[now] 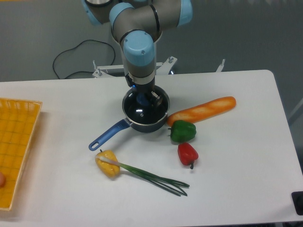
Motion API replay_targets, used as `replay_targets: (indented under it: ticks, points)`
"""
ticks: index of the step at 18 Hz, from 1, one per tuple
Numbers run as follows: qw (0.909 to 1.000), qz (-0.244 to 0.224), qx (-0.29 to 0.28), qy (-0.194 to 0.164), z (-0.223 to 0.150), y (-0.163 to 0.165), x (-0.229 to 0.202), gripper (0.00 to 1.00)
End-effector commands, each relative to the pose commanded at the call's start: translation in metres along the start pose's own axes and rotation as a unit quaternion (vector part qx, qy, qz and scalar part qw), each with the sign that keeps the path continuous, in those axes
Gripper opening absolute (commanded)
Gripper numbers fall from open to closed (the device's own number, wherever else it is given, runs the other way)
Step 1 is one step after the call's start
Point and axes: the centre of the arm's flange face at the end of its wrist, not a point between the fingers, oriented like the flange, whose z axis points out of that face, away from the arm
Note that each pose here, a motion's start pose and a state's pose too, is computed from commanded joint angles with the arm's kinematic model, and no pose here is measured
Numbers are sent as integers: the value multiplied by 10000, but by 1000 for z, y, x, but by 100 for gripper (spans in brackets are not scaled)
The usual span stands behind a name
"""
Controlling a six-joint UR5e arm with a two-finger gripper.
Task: Open the lid
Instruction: 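Close the gripper around the blue lid knob, then lift the glass lid up off the saucepan by its knob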
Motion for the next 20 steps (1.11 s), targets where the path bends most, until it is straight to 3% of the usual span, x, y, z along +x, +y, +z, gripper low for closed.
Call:
replay_targets:
  ticks: [14,20]
  points:
    - [9990,55,440,-31,-60,-34,-45,47]
    - [9990,62,433,-18,-58,-37,-52,47]
